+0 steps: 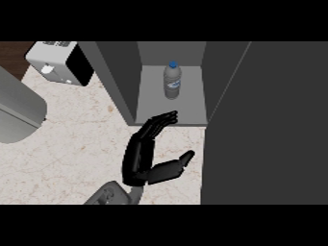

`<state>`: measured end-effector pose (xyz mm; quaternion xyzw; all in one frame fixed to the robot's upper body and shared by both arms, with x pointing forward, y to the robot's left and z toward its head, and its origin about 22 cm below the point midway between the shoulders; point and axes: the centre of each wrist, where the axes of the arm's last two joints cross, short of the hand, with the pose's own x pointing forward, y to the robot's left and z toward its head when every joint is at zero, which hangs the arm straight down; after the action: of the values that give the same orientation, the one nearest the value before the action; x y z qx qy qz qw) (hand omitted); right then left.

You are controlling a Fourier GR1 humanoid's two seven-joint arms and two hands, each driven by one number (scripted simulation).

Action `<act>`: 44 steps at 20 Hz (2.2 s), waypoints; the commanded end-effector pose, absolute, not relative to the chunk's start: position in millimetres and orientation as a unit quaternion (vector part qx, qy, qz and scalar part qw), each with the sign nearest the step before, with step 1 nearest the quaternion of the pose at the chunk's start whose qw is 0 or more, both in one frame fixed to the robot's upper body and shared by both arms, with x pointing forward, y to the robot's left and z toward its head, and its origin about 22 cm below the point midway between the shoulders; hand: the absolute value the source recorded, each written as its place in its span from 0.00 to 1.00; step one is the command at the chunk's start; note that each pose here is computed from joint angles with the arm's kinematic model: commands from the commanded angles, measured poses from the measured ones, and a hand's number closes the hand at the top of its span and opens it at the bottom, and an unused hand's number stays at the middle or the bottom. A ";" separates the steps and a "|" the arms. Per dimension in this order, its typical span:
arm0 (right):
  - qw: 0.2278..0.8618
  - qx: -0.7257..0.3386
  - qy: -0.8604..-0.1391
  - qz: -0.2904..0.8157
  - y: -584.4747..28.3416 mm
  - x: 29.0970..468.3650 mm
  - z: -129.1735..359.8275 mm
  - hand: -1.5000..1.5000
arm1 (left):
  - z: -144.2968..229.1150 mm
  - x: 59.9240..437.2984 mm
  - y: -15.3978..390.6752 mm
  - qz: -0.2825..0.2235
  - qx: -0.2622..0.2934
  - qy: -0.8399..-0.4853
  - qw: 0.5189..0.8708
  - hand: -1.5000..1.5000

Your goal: Pick up the bottled water, place it into the cabinet and close the cabinet

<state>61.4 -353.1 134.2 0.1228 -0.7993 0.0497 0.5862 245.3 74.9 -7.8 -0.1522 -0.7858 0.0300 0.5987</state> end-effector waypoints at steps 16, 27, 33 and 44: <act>0.580 0.232 -0.739 0.252 -303.7 54.2 167.9 1.00 | 6.4 180.3 223.1 -0.011 -0.127 -0.792 0.597 1.00; 0.538 0.275 -0.744 0.285 -281.2 48.5 179.8 1.00 | 41.4 163.2 277.2 0.016 -0.115 -0.809 0.576 0.00; 0.521 0.299 -0.732 0.320 -271.7 60.4 179.6 1.00 | 53.4 155.2 301.8 0.019 -0.103 -0.809 0.578 0.00; 0.496 0.339 -0.702 0.383 -252.1 84.2 179.6 1.00 | 59.4 136.8 330.5 0.027 -0.111 -0.792 0.600 0.00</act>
<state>104.3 -277.1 119.8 0.4121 -0.6765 0.2586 0.5528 145.1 324.4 58.2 -0.1081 -0.7996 0.0220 0.5904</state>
